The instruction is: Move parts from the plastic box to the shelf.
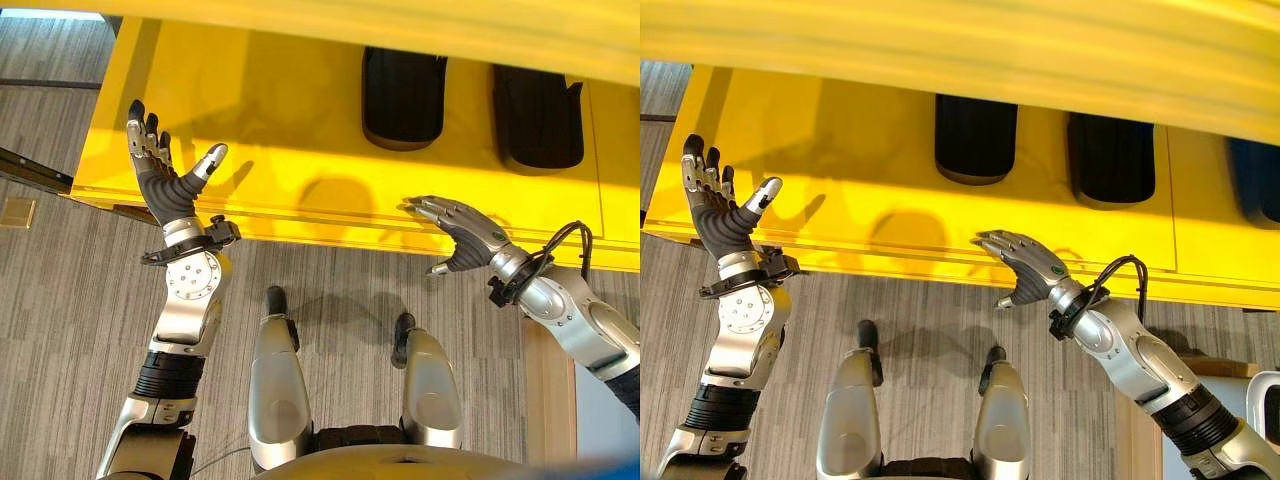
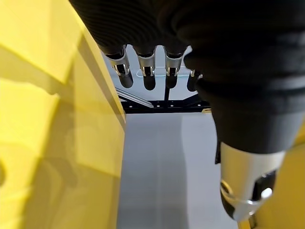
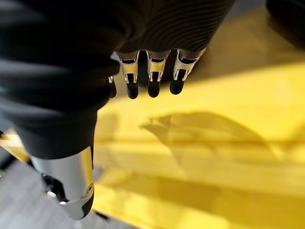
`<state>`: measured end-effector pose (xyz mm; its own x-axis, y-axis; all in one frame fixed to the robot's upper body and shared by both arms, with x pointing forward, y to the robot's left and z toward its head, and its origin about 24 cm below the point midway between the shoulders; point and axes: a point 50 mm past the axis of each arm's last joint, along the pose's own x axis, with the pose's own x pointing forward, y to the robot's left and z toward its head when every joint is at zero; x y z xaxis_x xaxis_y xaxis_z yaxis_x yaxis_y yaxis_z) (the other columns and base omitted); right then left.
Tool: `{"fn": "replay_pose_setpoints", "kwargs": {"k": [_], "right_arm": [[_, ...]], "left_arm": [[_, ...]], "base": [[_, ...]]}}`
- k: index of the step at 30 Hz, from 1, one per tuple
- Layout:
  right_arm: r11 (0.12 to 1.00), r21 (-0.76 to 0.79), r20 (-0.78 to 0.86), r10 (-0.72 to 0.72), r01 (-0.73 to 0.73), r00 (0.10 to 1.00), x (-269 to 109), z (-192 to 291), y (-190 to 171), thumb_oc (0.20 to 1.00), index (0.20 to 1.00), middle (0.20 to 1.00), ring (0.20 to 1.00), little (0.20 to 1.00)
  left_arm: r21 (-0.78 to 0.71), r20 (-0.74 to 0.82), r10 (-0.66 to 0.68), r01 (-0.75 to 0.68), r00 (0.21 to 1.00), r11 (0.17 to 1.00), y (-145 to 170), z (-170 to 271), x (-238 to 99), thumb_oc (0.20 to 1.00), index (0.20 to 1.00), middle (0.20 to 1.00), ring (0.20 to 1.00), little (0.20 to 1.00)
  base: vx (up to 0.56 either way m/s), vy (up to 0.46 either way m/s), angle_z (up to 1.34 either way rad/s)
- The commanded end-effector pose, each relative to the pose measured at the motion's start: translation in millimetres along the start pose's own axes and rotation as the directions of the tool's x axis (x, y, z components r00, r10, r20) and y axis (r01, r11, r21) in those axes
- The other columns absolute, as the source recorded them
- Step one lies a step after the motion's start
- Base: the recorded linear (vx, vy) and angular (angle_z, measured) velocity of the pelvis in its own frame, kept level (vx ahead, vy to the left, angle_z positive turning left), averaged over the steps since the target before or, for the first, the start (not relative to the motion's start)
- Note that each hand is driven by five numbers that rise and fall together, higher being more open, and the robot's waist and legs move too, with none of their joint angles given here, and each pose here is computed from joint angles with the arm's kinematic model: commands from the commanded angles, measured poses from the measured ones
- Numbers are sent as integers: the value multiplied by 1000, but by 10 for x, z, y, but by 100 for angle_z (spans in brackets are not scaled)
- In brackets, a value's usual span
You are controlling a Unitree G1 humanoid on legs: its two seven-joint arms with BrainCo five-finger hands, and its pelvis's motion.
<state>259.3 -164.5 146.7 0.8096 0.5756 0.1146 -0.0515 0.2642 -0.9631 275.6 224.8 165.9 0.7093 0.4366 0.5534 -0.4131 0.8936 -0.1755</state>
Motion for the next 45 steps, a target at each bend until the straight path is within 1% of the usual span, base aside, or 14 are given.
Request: {"fn": "replay_pose_setpoints", "kwargs": {"k": [1, 7, 8, 10, 15, 19, 23, 24, 29, 32, 36, 38, 40, 45], "right_arm": [[988, 75, 95, -145, 138, 985, 79, 154, -216, 1000, 1000, 1000, 1000, 1000], [963, 252, 63, -120, 100, 991, 94, 170, -79, 1000, 1000, 1000, 1000, 1000], [928, 361, 28, -112, 94, 993, 77, 136, 4, 1000, 1000, 1000, 1000, 1000], [900, 426, 10, -106, 92, 994, 58, 115, 55, 1000, 1000, 1000, 1000, 1000], [763, 615, -100, -173, 197, 980, -59, 33, 215, 1000, 1000, 1000, 1000, 1000], [609, 711, -290, -201, 352, 936, -260, -137, 359, 1000, 1000, 1000, 1000, 1000], [519, 714, -437, -194, 470, 878, -460, -284, 467, 1000, 1000, 1000, 1000, 1000], [474, 687, -529, -193, 551, 826, -608, -377, 516, 1000, 1000, 1000, 1000, 1000], [481, 656, -555, -214, 582, 803, -637, -407, 500, 1000, 1000, 1000, 1000, 1000], [611, 610, -446, -262, 505, 856, -507, -323, 378, 1000, 1000, 1000, 1000, 1000], [580, 593, -484, -297, 558, 823, -525, -408, 290, 1000, 1000, 1000, 1000, 1000], [538, 594, -517, -316, 599, 796, -550, -451, 271, 1000, 1000, 1000, 1000, 1000], [442, 551, -619, -353, 708, 702, -611, -496, 362, 1000, 1000, 1000, 1000, 1000], [374, 526, -709, -303, 764, 636, -613, -556, 572, 1000, 1000, 1000, 1000, 1000]], "left_arm": [[-38, 59, -17, 19, 998, 999, 41, 142, -73, 1000, 1000, 1000, 1000, 1000], [16, -78, -44, 45, 996, 999, 73, -86, -218, 1000, 1000, 1000, 1000, 1000], [32, -139, -47, 52, 989, 998, 106, -178, -289, 1000, 1000, 1000, 1000, 1000], [38, -184, -41, 49, 982, 998, 133, -244, -341, 1000, 1000, 1000, 1000, 1000], [34, -359, -25, 40, 933, 999, 323, -508, -617, 1000, 1000, 1000, 1000, 1000], [-30, -451, -82, 77, 889, 997, 423, -632, -858, 1000, 1000, 1000, 1000, 1000], [-90, -475, -155, 128, 866, 988, 449, -661, -1003, 1000, 1000, 1000, 1000, 1000], [-133, -500, -174, 123, 849, 983, 470, -660, -1141, 1000, 1000, 1000, 1000, 1000], [-134, -516, -127, 66, 847, 989, 511, -645, -1272, 1000, 1000, 1000, 1000, 1000], [-104, -518, -105, 59, 849, 993, 510, -631, -1293, 1000, 1000, 1000, 1000, 1000], [-73, -479, -154, 135, 864, 988, 525, -606, -1228, 1000, 1000, 1000, 1000, 1000], [-64, -453, -163, 150, 877, 987, 547, -588, -1151, 1000, 1000, 1000, 1000, 1000], [-19, -347, -210, 216, 914, 976, 478, -495, -972, 1000, 1000, 1000, 1000, 1000], [34, -281, -194, 212, 940, 977, 445, -420, -901, 1000, 1000, 1000, 1000, 1000]], "base": [[47, 52, -7], [66, 36, -12], [80, 18, -10], [58, 6, -9], [59, 13, -4], [16, 34, -6], [7, 93, -5], [36, 215, -30], [21, 147, -35], [-26, 198, -106], [-70, 151, -36], [-108, 62, -16], [-168, 63, -24], [-106, 53, -51]]}}
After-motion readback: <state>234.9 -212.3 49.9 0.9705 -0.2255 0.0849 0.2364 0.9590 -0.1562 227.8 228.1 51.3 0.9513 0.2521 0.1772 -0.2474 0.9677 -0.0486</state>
